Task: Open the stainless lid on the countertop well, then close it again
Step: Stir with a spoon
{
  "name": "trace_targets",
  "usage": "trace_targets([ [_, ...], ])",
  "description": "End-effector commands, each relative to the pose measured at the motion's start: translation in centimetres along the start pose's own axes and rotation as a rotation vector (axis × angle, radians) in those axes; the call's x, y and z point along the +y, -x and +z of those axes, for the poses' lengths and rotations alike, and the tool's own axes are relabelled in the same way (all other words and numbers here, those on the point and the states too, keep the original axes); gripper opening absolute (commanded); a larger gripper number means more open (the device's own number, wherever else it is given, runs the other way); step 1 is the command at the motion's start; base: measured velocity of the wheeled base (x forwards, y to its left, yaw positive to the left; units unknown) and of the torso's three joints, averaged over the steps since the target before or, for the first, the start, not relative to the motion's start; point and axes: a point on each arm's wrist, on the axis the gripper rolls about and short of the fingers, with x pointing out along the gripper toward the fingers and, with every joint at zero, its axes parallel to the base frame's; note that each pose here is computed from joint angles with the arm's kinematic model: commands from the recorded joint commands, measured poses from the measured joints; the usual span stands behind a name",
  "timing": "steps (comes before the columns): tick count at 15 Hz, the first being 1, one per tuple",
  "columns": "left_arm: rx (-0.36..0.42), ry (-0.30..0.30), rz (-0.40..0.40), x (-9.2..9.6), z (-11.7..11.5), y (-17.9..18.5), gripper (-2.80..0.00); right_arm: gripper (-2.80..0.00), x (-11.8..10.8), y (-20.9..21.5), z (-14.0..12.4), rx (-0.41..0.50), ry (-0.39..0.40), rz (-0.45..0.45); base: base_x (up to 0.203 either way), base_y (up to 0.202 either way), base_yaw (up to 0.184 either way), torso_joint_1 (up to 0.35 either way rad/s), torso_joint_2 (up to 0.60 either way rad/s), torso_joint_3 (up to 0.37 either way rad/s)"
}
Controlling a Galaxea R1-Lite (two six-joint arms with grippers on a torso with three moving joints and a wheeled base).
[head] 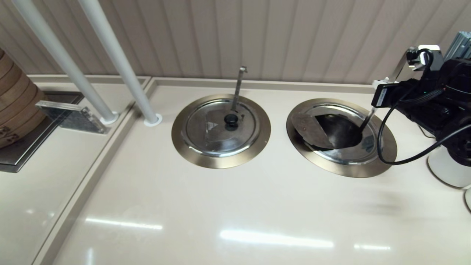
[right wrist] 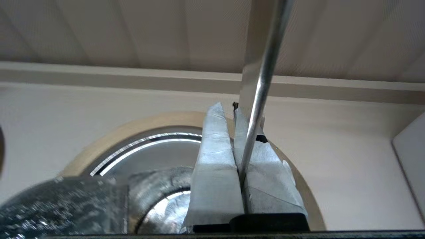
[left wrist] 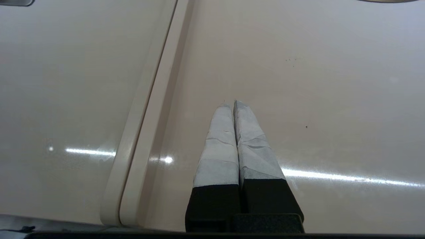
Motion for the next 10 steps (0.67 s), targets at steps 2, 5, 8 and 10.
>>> trace_targets([
  [2, 0.001, 0.0, 0.0, 0.0, 0.0, 0.0, -2.8, -2.8, 1.3, -1.2, -0.4, -0.023, -0.098, -0.012, 0.0, 0.0, 0.0, 0.0, 0.0, 0.0],
  [5, 0.001, 0.0, 0.0, 0.0, 0.0, 0.0, -2.8, -2.8, 3.2, -0.4, 0.3, -0.032, -0.144, 0.04, 0.0, 0.0, 0.0, 0.0, 0.0, 0.0],
  [8, 0.001, 0.0, 0.0, 0.0, 0.0, 0.0, -2.8, -2.8, 3.1, 0.9, 1.2, -0.043, -0.139, 0.068, 0.0, 0.0, 0.0, 0.0, 0.0, 0.0],
  [10, 0.001, 0.0, 0.0, 0.0, 0.0, 0.0, -2.8, -2.8, 2.4, 1.5, 1.2, -0.006, -0.117, 0.093, 0.0, 0.0, 0.0, 0.0, 0.0, 0.0],
])
